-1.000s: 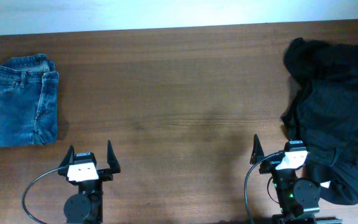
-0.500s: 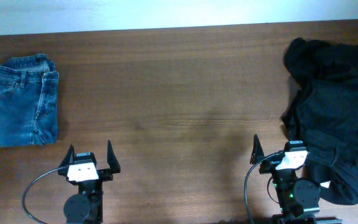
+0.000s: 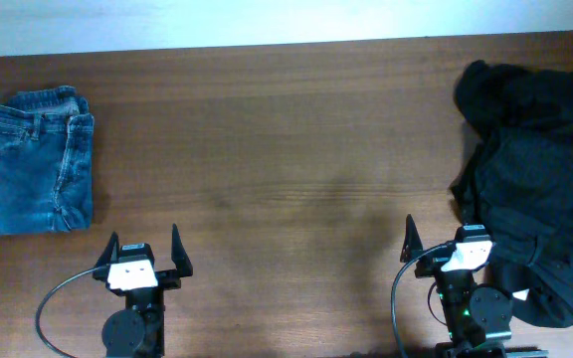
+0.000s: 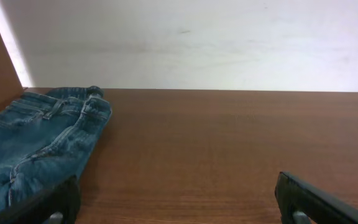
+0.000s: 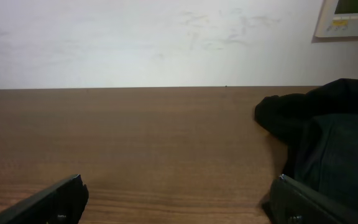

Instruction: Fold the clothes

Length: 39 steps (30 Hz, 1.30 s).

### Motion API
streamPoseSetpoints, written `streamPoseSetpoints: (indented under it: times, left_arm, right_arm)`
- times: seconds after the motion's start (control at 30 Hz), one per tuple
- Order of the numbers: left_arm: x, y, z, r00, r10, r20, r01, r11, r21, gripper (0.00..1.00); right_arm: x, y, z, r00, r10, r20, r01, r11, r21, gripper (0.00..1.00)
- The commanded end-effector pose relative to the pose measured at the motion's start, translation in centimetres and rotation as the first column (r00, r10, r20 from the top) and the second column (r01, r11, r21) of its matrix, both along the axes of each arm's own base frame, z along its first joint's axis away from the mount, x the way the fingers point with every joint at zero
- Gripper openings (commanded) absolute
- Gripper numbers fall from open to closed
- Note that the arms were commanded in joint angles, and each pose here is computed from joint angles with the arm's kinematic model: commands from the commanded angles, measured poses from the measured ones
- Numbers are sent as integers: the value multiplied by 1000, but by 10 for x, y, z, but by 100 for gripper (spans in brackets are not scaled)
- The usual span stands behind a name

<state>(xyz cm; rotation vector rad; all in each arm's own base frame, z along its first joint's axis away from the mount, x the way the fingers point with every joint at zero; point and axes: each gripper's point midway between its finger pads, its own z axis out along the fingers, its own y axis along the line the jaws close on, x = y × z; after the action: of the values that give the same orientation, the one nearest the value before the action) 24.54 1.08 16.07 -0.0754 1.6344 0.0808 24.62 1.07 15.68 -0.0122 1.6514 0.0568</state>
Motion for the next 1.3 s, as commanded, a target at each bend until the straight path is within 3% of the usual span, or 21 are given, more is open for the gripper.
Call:
streamPoseSetpoints:
  times: [0.0, 0.73, 1.07, 1.27]
  left_arm:
    - [0, 0, 0, 1000, -1, 2, 1, 1000, -6, 100]
    - [0, -6, 1, 999, -37, 6, 38, 999, -12, 100]
    - [-3, -12, 33, 995, -73, 69, 77, 995, -57, 100]
    - [-5, -12, 52, 997, -72, -5, 72, 996, -56, 100]
  right_arm:
    - [0, 2, -3, 1000, 11, -8, -11, 1000, 5, 99]
    - [0, 6, 2, 999, 32, 13, -33, 999, 20, 99]
    - [-5, -21, 36, 991, -122, 62, 121, 993, 16, 99]
    - [-4, -22, 57, 991, -133, 30, 132, 991, 6, 99]
